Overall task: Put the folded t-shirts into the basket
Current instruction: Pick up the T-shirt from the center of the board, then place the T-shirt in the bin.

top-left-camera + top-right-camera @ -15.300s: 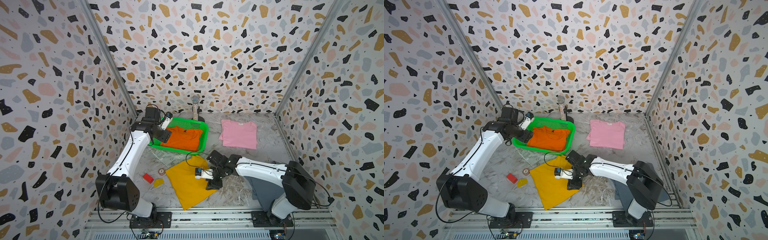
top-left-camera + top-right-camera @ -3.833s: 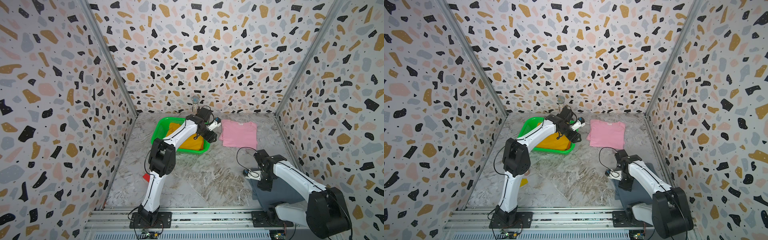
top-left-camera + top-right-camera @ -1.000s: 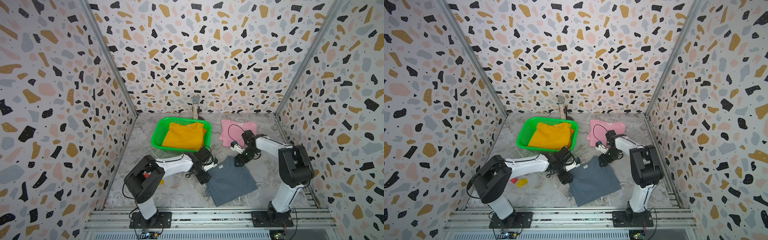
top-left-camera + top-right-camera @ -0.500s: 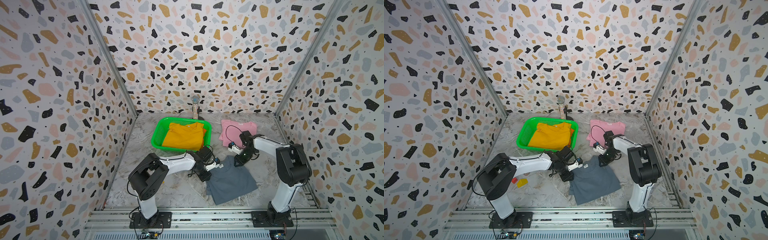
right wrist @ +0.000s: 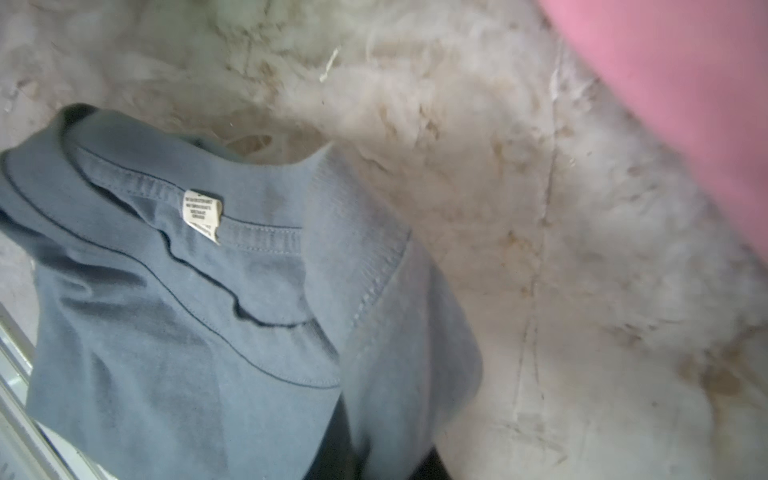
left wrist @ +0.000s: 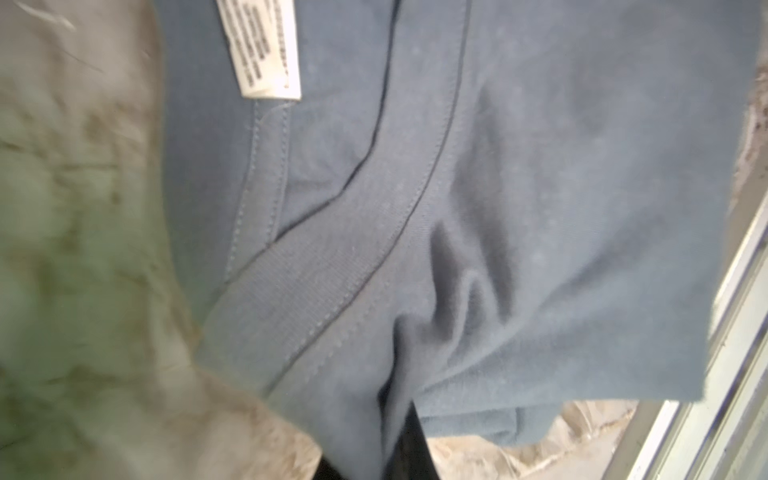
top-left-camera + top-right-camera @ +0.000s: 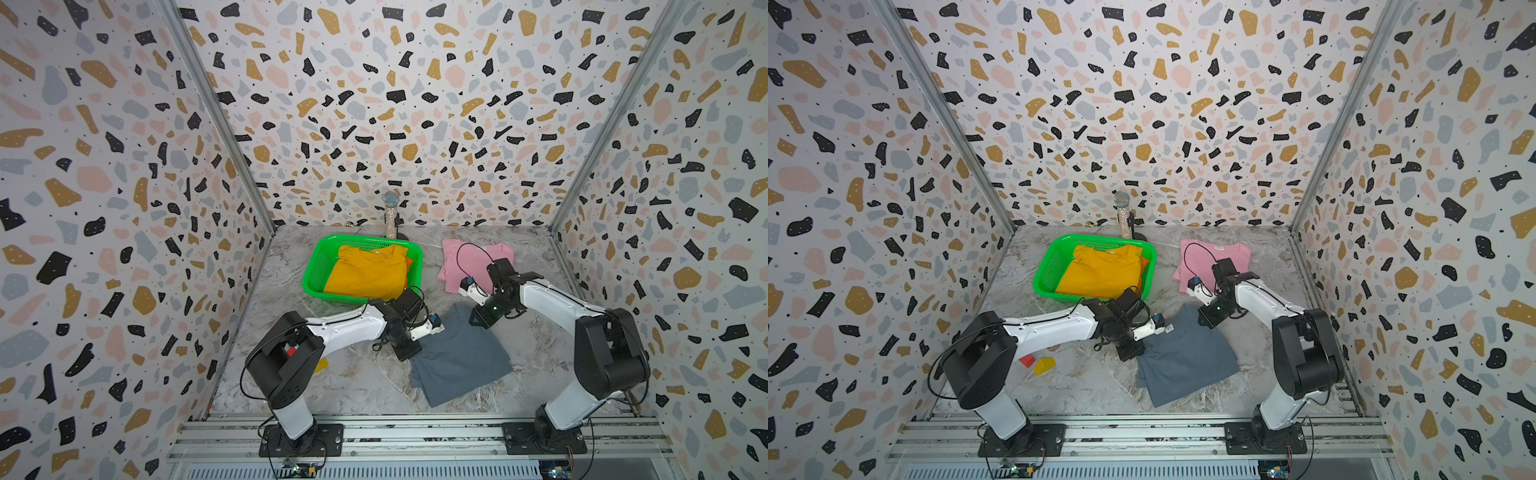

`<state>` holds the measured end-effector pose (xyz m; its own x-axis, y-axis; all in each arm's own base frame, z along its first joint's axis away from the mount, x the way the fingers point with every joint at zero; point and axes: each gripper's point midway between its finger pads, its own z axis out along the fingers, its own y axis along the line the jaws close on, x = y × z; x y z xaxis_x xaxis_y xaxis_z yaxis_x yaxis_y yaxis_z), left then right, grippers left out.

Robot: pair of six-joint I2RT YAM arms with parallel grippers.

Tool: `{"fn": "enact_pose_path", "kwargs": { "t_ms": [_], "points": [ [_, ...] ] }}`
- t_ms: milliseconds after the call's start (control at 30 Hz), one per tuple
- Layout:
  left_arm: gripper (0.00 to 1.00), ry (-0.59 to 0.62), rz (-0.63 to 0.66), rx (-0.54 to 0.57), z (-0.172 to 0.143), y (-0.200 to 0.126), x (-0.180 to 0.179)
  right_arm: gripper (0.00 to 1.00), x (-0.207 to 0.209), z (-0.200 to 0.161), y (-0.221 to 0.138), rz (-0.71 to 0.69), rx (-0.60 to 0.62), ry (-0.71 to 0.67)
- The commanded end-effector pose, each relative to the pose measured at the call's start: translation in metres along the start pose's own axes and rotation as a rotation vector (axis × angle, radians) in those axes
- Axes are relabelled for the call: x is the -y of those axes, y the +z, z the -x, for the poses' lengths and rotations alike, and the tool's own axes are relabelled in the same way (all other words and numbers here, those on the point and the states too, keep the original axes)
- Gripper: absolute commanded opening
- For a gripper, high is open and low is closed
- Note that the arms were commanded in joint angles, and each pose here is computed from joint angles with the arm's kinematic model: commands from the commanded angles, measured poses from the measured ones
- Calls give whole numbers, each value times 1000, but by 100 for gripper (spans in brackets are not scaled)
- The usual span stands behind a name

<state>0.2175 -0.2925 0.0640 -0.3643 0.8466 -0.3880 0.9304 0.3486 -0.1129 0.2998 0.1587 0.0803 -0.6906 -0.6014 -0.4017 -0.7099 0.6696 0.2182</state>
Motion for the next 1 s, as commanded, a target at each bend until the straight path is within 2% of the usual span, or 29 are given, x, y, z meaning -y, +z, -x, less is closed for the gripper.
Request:
{"fn": "enact_pose_path", "kwargs": {
  "t_ms": [0,333,500,733,967],
  "points": [
    [0,111,44,27,11,-31,-2,0,-8,19,-20,-14,119,-47],
    [0,191,139,10,6,-96,-23,0,-40,55,-76,15,388,-114],
    [0,174,227,7,2,-140,-47,0,-63,91,-106,108,544,-77],
    [0,125,352,27,-7,-201,-85,0,-90,136,-123,183,595,-58],
    [0,88,442,8,-24,-249,-114,0,-116,170,-127,167,589,-71]
  ]
}}
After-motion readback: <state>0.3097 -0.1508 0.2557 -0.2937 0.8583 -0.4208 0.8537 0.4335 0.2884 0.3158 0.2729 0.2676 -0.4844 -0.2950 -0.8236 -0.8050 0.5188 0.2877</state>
